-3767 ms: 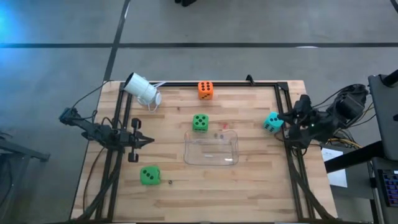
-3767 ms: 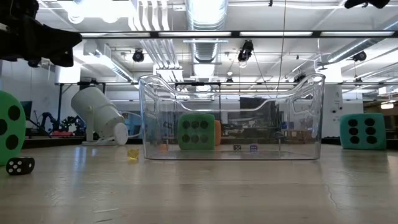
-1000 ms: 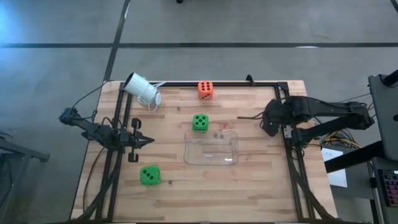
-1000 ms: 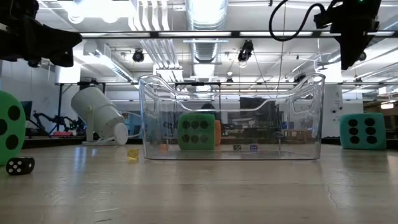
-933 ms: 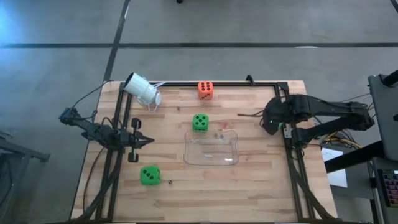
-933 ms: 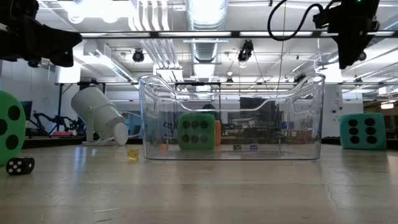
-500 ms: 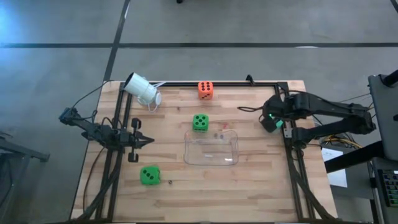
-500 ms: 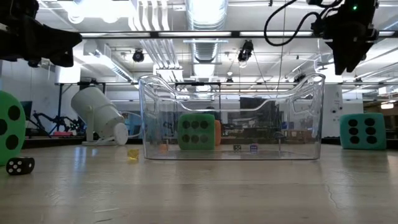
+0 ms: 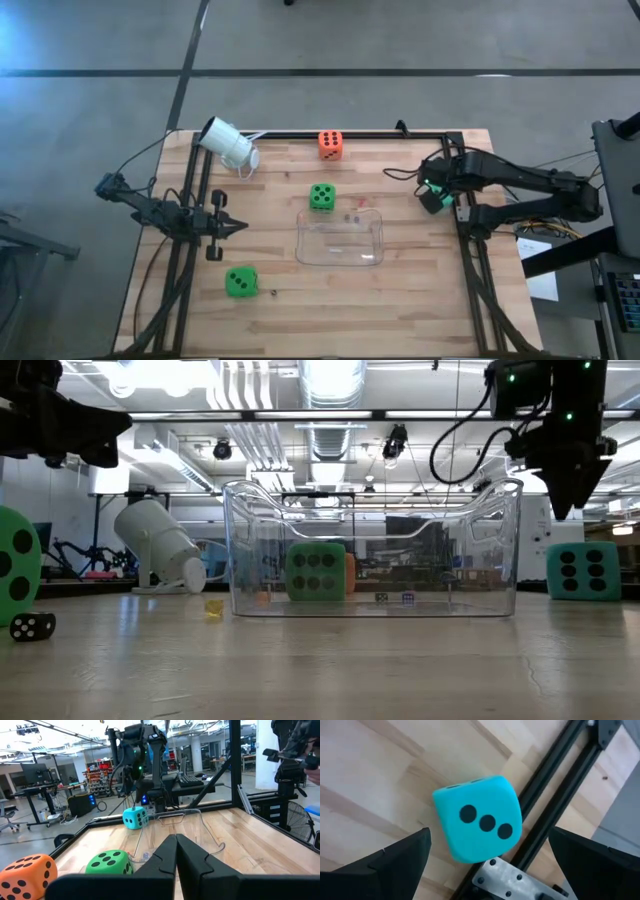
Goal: Pick & Place Dice
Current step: Put the large light blue die into the transparent bin
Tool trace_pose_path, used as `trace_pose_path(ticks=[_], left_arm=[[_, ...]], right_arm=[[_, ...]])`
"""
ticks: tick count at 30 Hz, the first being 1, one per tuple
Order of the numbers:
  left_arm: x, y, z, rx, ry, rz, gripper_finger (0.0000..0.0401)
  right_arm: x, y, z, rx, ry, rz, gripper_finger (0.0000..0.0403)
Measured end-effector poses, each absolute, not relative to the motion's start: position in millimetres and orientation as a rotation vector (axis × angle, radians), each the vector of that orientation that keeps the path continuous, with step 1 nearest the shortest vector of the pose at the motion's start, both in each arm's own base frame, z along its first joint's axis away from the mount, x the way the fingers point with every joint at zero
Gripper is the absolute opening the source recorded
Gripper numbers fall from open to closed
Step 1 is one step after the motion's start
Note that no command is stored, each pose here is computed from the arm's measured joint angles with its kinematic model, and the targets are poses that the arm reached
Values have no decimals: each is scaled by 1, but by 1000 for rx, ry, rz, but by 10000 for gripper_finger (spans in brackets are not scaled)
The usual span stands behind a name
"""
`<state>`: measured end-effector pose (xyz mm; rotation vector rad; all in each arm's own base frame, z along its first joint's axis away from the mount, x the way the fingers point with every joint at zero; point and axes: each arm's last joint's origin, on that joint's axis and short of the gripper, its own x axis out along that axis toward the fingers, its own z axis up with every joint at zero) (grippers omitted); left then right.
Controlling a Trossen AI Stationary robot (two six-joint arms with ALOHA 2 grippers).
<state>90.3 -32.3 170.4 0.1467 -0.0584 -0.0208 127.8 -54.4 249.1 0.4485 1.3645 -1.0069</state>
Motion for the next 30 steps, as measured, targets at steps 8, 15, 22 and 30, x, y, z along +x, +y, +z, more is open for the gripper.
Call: trace_pose_path(ticks=[8, 15, 22, 30], left_arm=[[90, -32, 170, 147, -58, -21, 10], [90, -32, 170, 147, -59, -21, 10], [90, -32, 170, 146, -58, -21, 10], [90, -32, 170, 147, -58, -21, 10]], right_arm=[[126, -61, 226, 488, 1422, -897, 400], [127, -67, 220, 479, 1476, -859, 400], [123, -77, 206, 485, 1515, -874, 400], [121, -85, 202, 481, 1510, -858, 400]])
